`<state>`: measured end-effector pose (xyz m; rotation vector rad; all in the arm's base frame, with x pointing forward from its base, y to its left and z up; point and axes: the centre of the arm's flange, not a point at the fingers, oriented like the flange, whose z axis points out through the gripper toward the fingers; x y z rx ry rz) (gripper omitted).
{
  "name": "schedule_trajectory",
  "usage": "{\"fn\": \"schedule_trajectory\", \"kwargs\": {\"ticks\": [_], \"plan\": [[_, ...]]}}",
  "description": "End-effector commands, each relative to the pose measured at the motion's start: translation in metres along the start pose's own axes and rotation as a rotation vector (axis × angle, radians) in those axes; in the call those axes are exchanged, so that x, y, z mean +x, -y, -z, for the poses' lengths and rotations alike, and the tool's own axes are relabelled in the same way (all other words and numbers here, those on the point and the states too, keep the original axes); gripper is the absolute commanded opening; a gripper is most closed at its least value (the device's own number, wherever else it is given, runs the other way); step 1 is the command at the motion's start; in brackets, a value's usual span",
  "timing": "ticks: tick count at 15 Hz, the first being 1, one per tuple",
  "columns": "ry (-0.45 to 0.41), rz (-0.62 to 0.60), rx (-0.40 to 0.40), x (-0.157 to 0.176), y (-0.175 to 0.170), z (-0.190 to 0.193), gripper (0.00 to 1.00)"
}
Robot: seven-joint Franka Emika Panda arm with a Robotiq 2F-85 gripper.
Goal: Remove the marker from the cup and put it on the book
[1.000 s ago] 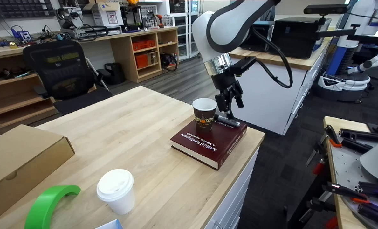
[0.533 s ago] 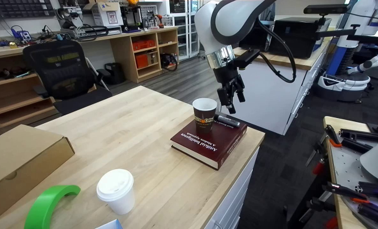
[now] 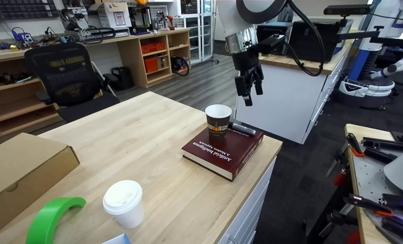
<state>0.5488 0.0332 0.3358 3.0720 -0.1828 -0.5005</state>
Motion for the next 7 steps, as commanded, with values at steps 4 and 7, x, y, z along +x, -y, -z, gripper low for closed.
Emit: {"fn": "schedule_trajectory", "kwargs": {"ticks": [4, 7], "plan": [[-0.072, -0.006, 0.019, -0.003, -0.001, 0.024, 1.0], [-0.084, -0.008, 0.026, -0.003, 0.0, 0.03, 1.0]]}}
